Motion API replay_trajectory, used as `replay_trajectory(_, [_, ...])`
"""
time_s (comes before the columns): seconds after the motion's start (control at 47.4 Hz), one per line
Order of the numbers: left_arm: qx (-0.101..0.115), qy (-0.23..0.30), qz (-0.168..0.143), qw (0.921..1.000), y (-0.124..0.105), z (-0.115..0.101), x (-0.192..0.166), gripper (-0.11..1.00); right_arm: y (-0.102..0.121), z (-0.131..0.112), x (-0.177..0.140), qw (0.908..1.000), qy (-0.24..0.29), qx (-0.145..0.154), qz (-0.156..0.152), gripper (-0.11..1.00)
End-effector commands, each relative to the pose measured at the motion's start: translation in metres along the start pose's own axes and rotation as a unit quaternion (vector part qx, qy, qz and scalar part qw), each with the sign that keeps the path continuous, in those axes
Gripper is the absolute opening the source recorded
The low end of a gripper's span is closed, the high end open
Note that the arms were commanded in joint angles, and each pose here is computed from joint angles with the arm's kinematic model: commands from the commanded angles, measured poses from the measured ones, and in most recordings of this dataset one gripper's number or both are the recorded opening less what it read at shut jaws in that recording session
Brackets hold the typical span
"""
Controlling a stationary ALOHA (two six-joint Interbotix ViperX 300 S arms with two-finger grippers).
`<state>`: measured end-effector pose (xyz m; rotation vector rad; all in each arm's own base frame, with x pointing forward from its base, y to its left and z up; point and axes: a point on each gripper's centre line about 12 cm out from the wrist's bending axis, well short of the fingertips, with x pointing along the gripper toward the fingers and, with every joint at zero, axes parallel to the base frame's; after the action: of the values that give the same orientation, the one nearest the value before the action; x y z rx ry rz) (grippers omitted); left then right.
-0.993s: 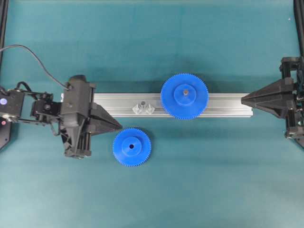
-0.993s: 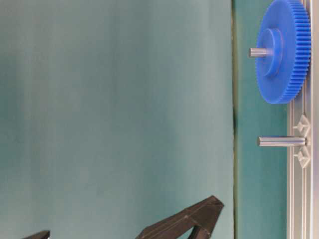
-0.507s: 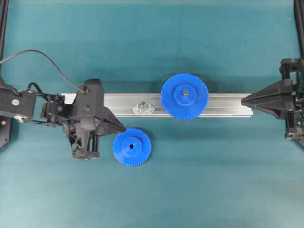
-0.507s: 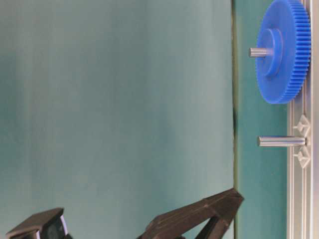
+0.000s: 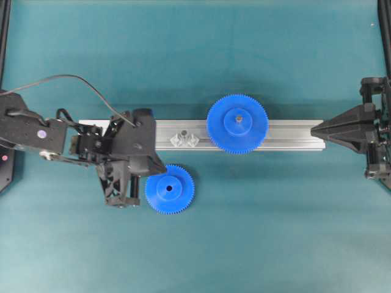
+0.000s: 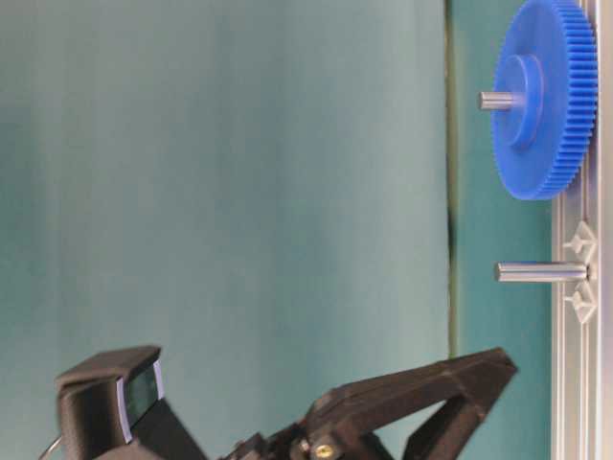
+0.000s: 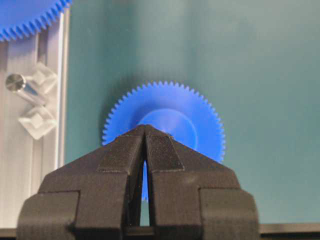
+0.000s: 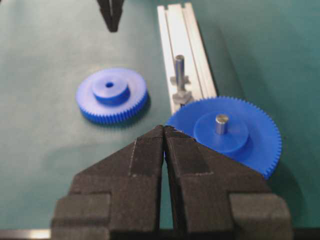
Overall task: Find the location of the shaft and insert the small gear.
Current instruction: 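Move the left gripper from rest toward the small blue gear, then lower the open left gripper over the small blue gear's hub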
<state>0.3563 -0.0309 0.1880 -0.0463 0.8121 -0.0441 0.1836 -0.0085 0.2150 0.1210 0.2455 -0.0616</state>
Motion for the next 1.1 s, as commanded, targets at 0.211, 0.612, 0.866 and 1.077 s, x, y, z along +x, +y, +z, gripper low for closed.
replay_trajectory(0.211, [0.008,0.006,-0.005,0.9999,-0.007,0.014,0.002,0.01,-0.002,-0.002,0.0,1.0,0.0,0.008,-0.004,0.05])
replay_trajectory(0.612, [0.01,0.065,0.0,0.9978,-0.009,0.012,0.016,0.01,-0.002,-0.01,-0.001,0.9995,0.029,0.008,-0.007,0.05])
replay_trajectory(0.866, [0.013,0.109,0.004,0.994,-0.009,0.014,0.027,0.01,-0.003,-0.01,-0.003,0.9994,0.033,0.008,-0.008,0.05])
replay_trajectory(1.077, [0.024,0.112,0.004,0.9935,-0.01,0.018,0.032,0.01,-0.004,-0.009,-0.004,0.9995,0.029,0.008,-0.011,0.05])
